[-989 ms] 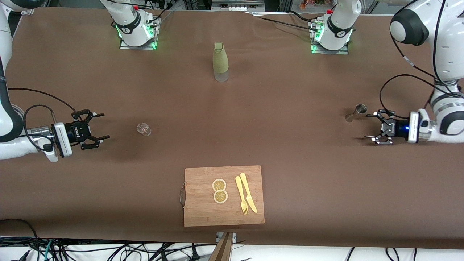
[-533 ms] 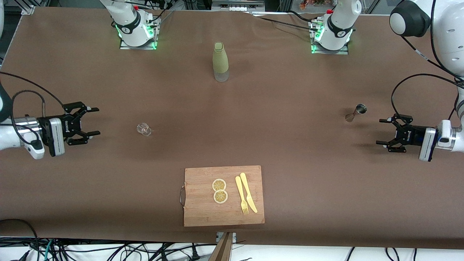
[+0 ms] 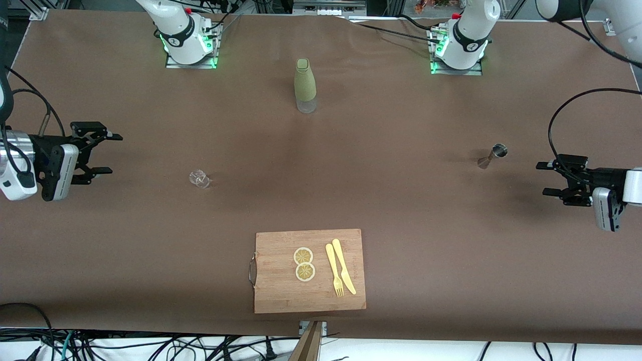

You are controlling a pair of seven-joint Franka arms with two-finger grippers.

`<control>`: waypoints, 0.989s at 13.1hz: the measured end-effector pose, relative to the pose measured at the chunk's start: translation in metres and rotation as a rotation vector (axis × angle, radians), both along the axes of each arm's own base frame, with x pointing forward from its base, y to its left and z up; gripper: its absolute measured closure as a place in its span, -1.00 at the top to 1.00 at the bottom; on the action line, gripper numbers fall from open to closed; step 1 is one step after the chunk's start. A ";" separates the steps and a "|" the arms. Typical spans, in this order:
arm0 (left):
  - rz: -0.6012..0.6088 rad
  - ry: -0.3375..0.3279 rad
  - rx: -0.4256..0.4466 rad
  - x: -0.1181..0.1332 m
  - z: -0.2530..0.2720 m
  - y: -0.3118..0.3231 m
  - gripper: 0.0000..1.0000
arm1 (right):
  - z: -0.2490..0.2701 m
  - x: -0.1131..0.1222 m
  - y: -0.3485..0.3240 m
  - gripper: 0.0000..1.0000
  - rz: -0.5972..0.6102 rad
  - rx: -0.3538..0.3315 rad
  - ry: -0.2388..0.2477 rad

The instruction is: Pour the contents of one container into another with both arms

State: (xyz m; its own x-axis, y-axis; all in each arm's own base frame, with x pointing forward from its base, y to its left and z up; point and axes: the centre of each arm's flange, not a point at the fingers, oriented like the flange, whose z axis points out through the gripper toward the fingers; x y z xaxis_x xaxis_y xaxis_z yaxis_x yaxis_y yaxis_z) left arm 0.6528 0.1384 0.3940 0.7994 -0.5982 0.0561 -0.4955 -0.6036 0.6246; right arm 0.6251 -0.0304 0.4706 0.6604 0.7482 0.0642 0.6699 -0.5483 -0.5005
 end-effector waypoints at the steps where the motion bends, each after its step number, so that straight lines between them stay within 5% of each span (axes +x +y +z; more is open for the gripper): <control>1: 0.021 0.018 0.078 0.002 0.016 -0.016 1.00 | 0.012 -0.004 0.011 1.00 -0.047 -0.055 0.014; 7: 0.291 0.051 0.576 -0.021 0.145 -0.128 1.00 | 0.073 -0.041 0.067 1.00 -0.341 -0.453 0.023; 10: 0.411 0.025 0.643 -0.041 0.193 -0.156 1.00 | 0.074 -0.046 0.060 1.00 -0.586 -0.568 0.024; 13: 0.450 0.006 0.643 -0.049 0.211 -0.147 1.00 | 0.075 -0.046 0.047 1.00 -0.817 -0.601 0.013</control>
